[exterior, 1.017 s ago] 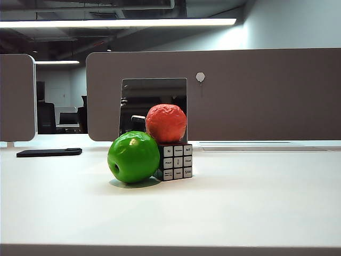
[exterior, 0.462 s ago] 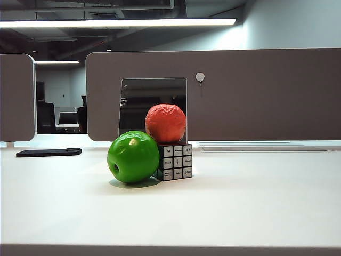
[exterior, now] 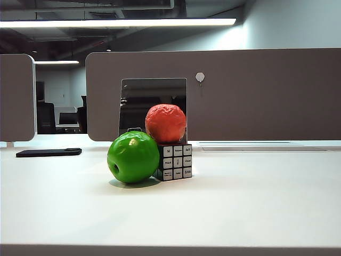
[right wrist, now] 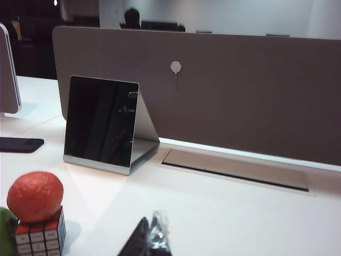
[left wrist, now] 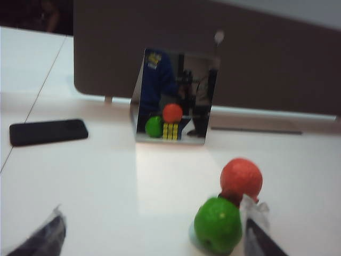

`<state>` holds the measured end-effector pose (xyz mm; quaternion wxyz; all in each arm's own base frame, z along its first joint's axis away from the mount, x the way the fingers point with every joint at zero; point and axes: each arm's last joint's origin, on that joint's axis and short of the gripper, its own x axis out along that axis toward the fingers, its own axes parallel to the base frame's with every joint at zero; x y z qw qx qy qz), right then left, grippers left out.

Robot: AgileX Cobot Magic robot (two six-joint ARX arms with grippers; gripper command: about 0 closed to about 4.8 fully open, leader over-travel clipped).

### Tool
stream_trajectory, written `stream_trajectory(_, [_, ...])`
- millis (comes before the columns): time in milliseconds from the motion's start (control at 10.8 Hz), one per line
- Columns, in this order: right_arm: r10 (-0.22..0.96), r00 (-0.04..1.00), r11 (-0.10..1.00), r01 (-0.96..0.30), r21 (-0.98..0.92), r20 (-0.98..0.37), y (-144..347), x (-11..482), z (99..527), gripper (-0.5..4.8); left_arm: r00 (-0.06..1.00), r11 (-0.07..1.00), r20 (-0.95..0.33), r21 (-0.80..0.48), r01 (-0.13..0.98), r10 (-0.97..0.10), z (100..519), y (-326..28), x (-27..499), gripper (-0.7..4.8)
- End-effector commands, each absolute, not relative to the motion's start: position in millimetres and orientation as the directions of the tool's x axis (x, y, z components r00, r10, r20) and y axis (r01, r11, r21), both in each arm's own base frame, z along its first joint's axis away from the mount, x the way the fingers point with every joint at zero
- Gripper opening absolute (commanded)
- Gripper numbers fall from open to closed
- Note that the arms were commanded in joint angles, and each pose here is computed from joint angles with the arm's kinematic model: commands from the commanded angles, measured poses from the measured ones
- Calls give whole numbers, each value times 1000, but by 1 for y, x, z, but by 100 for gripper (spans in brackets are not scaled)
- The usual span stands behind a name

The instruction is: Move all the fruits on the tabletop near the face of the Rubik's cube that has the color most similar to each fruit.

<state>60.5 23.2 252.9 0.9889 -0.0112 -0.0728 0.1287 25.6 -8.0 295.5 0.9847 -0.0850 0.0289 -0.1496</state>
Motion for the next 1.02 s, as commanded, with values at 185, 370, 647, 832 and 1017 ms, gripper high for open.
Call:
stream_trajectory(185, [216,953,976,-214,-31,211,33,85,199,-1,953,938,-34,-192,288,-300,240,-23,67,261])
stream_trajectory(370, [191,965,981,-188,-38,181,32,89,188,-1,952,941,-63,-186,283,-299,225,-25,73,166])
stream_trajectory(647, [102,984,994,-96,-49,145,23,93,179,-1,946,954,-128,-78,289,-297,202,-28,80,-6])
stream_trajectory(832, [135,983,990,-129,-62,121,22,94,177,-1,947,959,-158,-72,273,-281,190,-28,83,-6])
stream_trajectory(1017, [149,982,988,-142,-66,113,21,94,176,-1,953,971,-188,-64,231,-239,180,-28,85,-6])
